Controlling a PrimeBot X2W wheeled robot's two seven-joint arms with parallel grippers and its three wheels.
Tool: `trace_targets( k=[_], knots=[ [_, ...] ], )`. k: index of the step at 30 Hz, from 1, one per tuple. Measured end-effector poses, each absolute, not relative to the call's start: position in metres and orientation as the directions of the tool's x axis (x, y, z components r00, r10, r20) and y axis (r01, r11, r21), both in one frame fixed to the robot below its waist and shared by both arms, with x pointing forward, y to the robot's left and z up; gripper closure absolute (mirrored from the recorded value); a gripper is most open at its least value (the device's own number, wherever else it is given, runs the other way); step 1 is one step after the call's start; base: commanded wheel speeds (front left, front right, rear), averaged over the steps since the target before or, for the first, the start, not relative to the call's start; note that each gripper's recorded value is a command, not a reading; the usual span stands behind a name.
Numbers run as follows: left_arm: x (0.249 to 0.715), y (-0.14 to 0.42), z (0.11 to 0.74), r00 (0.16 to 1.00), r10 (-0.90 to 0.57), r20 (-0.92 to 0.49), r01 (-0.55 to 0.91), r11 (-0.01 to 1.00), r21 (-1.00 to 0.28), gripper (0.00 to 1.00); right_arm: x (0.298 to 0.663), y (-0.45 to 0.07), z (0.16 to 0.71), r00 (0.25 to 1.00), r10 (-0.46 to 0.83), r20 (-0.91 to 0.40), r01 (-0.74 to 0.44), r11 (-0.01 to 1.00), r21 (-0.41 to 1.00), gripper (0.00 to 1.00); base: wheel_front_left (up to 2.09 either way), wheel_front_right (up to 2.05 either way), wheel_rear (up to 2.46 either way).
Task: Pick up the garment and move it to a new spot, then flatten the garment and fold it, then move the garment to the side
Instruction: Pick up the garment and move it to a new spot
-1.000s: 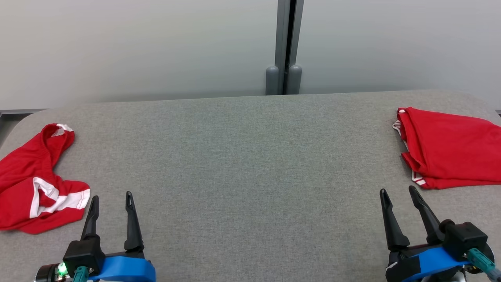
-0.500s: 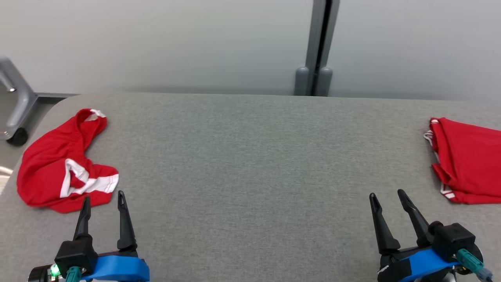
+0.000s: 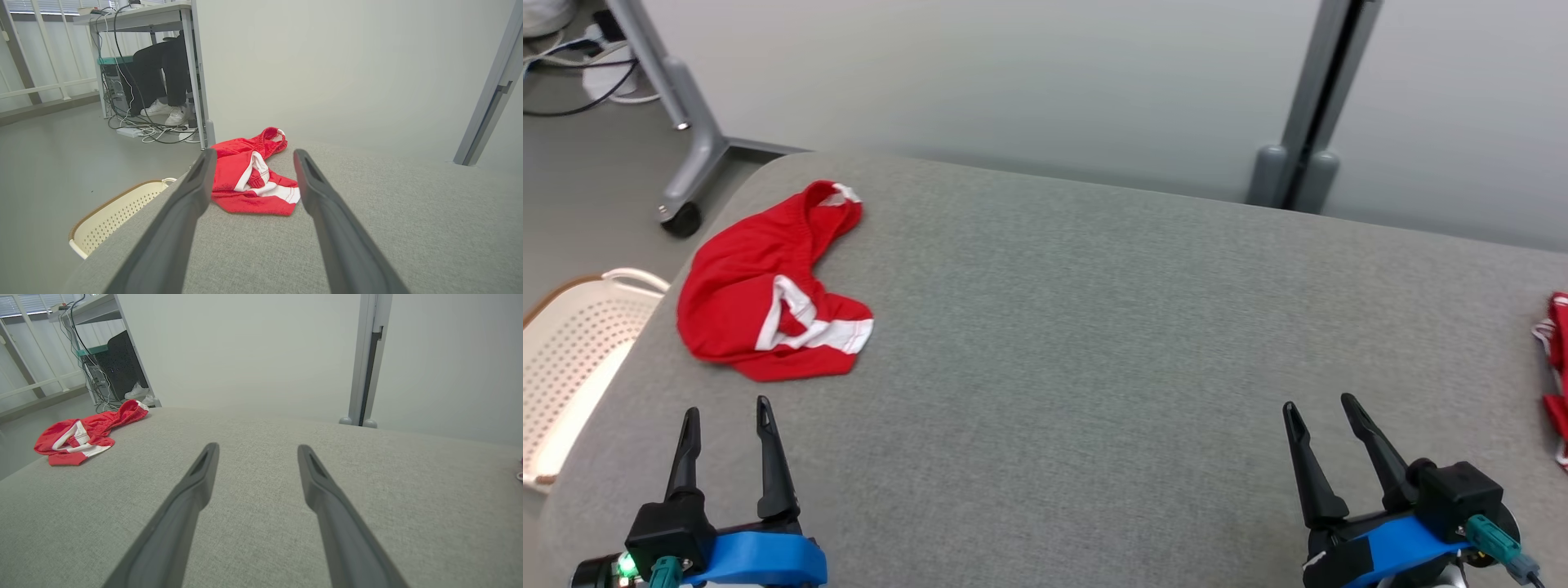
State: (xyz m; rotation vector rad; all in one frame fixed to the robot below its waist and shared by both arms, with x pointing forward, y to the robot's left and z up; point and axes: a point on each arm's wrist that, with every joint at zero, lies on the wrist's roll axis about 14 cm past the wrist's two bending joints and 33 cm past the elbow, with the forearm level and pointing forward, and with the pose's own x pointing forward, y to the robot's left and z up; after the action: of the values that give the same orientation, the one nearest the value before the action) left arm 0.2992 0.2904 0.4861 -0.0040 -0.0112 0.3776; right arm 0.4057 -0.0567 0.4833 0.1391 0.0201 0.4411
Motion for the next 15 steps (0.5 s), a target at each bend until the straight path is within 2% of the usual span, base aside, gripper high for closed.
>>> trace_targets(
  k=[15],
  knots=[
    [0.252, 0.327, 0.485, 0.86, 0.51, 0.002, -0.51, 0.86, 0.003, 0.0, 0.412, -0.003, 0.48, 0.832, 0.555, 0.01, -0.55, 0.822, 0.145, 0.0, 0.0, 0.0, 0.0]
  ],
)
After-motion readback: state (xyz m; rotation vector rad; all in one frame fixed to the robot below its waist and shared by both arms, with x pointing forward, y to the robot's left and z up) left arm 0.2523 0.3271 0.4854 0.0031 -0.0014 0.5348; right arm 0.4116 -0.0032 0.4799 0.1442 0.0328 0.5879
